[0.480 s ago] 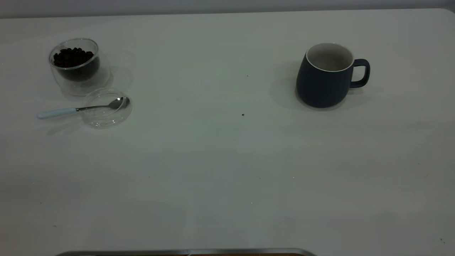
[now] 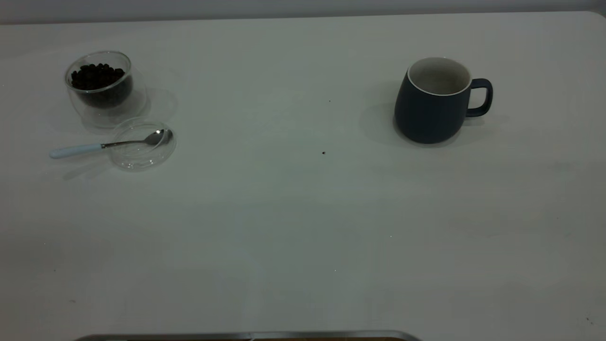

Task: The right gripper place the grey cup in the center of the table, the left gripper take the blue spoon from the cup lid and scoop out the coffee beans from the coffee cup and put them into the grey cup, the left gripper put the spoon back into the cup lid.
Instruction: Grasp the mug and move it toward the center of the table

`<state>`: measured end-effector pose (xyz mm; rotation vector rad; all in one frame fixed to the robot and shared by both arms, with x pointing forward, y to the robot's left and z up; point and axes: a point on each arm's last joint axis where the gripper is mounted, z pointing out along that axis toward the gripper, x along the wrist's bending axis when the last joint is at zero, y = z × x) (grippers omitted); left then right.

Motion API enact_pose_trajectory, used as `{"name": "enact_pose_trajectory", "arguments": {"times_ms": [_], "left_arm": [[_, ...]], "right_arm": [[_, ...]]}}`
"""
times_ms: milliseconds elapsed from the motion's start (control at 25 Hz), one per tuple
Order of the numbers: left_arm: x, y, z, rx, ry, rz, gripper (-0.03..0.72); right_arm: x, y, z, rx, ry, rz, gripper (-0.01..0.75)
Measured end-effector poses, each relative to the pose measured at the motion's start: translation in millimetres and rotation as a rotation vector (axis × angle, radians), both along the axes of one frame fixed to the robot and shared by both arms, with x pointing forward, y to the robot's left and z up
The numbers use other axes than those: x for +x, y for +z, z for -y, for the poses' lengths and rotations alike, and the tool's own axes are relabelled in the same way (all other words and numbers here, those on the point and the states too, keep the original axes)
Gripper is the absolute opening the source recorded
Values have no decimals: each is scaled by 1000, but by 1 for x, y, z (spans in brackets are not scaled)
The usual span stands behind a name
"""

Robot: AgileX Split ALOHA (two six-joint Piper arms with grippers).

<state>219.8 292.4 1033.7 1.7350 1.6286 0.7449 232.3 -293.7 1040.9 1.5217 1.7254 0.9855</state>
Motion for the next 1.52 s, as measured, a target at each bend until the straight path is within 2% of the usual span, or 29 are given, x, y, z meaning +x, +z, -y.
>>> {"name": "enact_pose_trajectory", "arguments": {"times_ms": [1320,1520], "left_arm": [[0,0,0,0,0,0,498],[0,0,0,0,0,0,498]], "right_arm": [[0,0,0,0,0,0,241],[0,0,-3,31,21,-3,241]]}}
